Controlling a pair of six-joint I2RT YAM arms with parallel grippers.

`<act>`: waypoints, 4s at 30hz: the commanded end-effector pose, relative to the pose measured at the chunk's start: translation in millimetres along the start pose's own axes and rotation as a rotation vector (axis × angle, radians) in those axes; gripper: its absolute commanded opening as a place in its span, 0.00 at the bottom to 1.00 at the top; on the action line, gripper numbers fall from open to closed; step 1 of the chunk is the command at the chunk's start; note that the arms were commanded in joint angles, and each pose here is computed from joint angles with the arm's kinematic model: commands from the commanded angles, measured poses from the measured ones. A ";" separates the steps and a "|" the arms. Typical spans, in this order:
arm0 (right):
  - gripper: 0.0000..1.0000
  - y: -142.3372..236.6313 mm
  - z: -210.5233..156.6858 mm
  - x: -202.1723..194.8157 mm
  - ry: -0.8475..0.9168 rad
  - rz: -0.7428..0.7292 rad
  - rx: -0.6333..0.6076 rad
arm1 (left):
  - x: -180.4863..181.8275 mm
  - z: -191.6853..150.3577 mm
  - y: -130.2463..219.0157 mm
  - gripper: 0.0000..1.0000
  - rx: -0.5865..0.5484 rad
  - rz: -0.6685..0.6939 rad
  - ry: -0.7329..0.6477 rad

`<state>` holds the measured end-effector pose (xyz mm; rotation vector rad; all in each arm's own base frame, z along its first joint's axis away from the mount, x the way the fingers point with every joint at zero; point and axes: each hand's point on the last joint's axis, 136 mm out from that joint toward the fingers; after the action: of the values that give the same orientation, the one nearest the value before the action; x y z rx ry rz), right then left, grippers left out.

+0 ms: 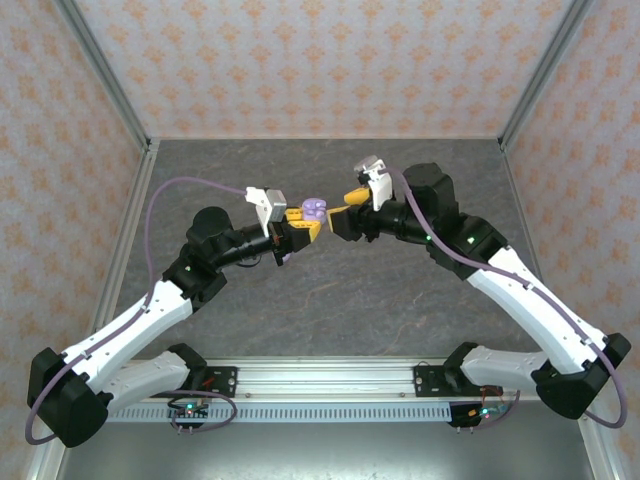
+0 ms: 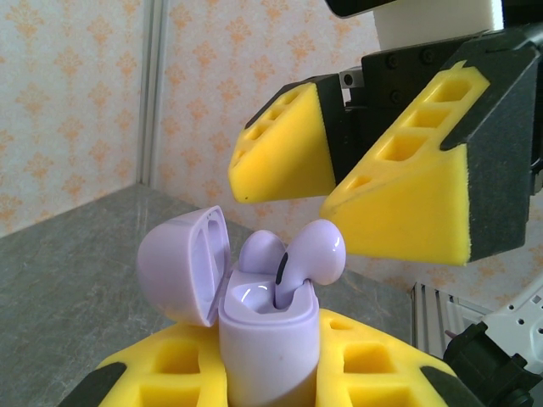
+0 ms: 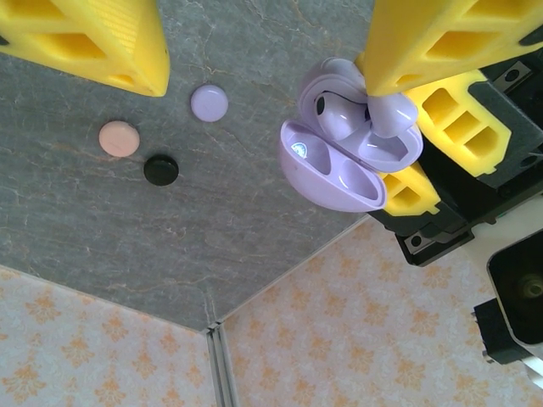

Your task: Insert the wireless bluetooth earbuds into the charging case

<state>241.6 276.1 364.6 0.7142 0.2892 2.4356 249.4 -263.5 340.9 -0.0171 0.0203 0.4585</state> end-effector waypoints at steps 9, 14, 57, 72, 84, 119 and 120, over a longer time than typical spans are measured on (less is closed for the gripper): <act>0.62 -4.2 -1.5 5.4 -0.021 0.042 0.025 | -3.9 13.2 1.2 0.02 -0.043 -0.003 -0.031; 0.62 -6.1 -0.8 8.1 -0.023 0.058 0.028 | -3.1 12.6 0.8 0.02 -0.041 0.000 -0.029; 0.67 -17.1 11.2 20.2 -0.026 0.128 0.029 | -1.9 7.9 -2.3 0.02 -0.023 -0.003 -0.024; 0.81 15.5 27.1 31.3 -0.048 0.218 -0.063 | -3.6 10.7 1.3 0.02 -0.033 -0.001 -0.030; 0.93 -2.8 16.3 29.6 -0.208 0.378 0.047 | -11.4 17.0 1.8 0.02 -0.058 -0.044 -0.036; 0.76 20.7 19.3 3.8 -0.164 0.142 -0.035 | 2.2 -0.3 -6.5 0.01 0.025 0.008 -0.006; 0.79 23.0 21.4 -9.8 -0.172 0.064 -0.062 | 3.5 -3.7 -6.8 0.02 0.037 0.014 0.000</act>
<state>223.8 281.2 385.7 1.0494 0.1688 2.6074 247.7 -270.9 335.8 -0.0004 0.0328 0.4347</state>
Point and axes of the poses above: each hand's point on the last joint's axis, 136 mm out from that joint toward the fingers, its own y axis back along the fingers, its own x axis along the line the jaws close on, z = x × y, and after that the axes turned 11 degrees about -y, right-handed
